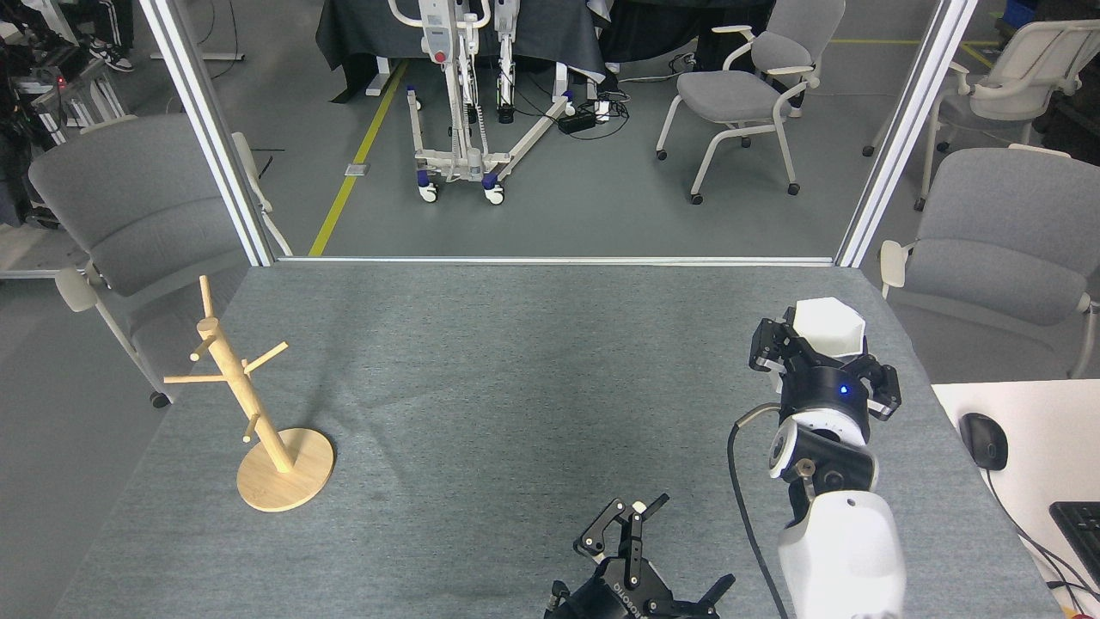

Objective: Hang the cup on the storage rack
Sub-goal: 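Reach the left gripper to the cup held by the right gripper and grasp it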

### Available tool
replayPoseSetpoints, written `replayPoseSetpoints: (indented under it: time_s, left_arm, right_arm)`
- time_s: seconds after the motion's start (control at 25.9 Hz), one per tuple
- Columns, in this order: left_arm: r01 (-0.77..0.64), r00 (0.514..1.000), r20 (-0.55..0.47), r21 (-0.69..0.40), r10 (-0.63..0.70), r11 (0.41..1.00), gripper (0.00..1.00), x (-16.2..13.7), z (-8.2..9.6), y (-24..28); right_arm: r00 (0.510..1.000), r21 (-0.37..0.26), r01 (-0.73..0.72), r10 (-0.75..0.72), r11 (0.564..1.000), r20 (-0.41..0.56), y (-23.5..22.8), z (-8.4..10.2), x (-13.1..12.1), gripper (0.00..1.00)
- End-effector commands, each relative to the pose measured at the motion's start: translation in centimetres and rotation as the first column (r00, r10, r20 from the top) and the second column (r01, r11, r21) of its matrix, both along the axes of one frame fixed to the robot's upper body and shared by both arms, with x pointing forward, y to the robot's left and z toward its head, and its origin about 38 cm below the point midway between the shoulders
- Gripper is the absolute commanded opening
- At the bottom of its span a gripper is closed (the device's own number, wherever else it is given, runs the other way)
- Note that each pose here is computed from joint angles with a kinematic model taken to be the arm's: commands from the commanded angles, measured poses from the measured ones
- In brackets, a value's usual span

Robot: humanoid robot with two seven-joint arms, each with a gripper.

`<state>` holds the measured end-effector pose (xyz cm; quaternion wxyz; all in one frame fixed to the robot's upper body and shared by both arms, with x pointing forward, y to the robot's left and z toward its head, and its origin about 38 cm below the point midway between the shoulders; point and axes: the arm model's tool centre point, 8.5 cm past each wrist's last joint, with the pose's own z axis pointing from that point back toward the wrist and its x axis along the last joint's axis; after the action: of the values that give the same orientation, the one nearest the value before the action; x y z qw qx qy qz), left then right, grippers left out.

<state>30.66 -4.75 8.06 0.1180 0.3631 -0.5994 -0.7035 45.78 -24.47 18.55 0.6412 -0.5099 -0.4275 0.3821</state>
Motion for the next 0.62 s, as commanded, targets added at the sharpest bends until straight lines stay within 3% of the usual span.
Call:
replayPoseSetpoints:
  time_s: [0.0,0.23,0.39,0.58]
  left_arm:
    - [0.013,1.000,-0.019,0.043,-0.012,0.999,0.99,1.9,-0.6,-1.0]
    - [-0.009,0.992,-0.129,-0.032,0.005,0.999,0.99,6.0,0.9,-0.6]
    - [-0.086,0.988,-0.137,-0.098,0.073,0.991,0.99,9.7,3.5,1.8]
    - [-0.122,0.986,-0.127,-0.106,0.108,0.987,0.99,11.9,4.8,3.2]
  right_arm:
    - [0.993,-0.021,-0.108,0.109,0.994,0.047,1.7,2.7,-0.6,0.30]
    - [0.986,0.049,-0.165,0.166,0.985,-0.011,3.4,4.3,-1.8,0.29]
    - [0.982,0.037,-0.186,0.187,0.982,-0.025,5.3,4.0,-1.9,0.26]
    - [0.974,0.027,-0.209,0.211,0.978,-0.088,8.6,2.9,-2.6,0.26]
